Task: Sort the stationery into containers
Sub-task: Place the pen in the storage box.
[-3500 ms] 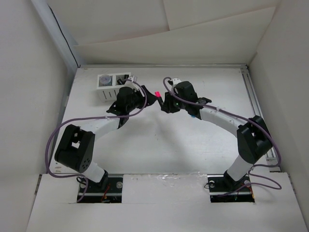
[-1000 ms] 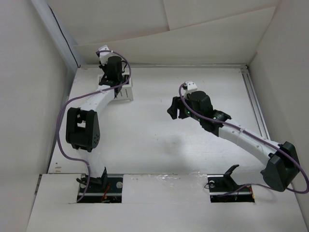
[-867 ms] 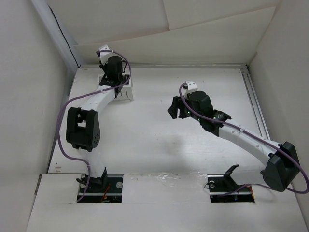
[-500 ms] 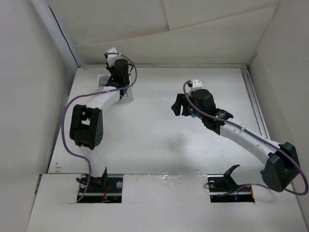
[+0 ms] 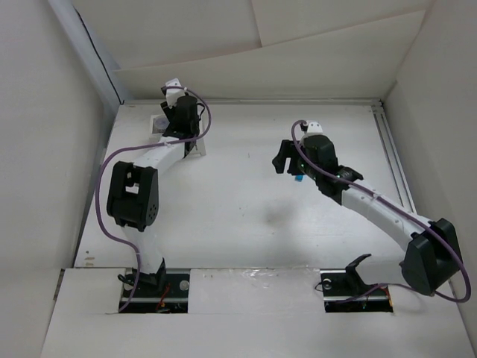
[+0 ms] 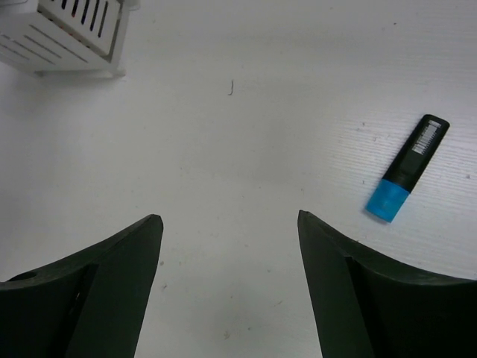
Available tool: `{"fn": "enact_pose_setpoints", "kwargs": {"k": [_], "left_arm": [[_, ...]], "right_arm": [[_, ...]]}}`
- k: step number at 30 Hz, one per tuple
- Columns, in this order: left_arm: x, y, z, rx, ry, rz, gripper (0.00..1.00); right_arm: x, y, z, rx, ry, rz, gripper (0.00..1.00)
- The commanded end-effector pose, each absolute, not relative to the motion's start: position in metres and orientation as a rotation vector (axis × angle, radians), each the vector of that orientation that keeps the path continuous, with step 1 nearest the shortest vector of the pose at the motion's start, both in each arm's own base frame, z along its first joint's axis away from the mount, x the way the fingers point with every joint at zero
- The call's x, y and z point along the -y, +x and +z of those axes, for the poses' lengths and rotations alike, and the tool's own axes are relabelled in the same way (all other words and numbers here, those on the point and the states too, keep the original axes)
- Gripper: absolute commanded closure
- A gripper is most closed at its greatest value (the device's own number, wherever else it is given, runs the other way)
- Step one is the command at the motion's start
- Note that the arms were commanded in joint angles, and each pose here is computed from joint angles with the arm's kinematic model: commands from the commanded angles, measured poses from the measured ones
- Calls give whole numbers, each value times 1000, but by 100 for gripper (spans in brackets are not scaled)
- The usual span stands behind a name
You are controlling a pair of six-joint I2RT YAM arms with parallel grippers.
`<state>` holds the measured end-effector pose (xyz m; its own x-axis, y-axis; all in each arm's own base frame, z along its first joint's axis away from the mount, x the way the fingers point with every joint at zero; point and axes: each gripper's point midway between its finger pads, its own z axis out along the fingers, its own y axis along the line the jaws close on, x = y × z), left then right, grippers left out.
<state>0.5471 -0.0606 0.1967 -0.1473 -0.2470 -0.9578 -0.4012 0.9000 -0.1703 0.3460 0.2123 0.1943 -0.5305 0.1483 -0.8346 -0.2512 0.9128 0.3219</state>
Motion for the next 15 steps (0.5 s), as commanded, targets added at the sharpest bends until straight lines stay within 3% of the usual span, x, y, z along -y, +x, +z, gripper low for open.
{"fn": "enact_pose_setpoints", "kwargs": {"k": [1, 10, 15], "left_arm": [[62, 541, 252, -1618, -520, 42, 58], [117, 510, 296, -1548, -481, -284, 61], [186, 476, 305, -1560, -384, -480, 61]], "right_arm": [[-201, 357, 197, -2038, 12, 482, 20], [-160, 380, 154, -2145, 214, 285, 16], [-139, 383, 133, -2181, 308, 176, 16]]}}
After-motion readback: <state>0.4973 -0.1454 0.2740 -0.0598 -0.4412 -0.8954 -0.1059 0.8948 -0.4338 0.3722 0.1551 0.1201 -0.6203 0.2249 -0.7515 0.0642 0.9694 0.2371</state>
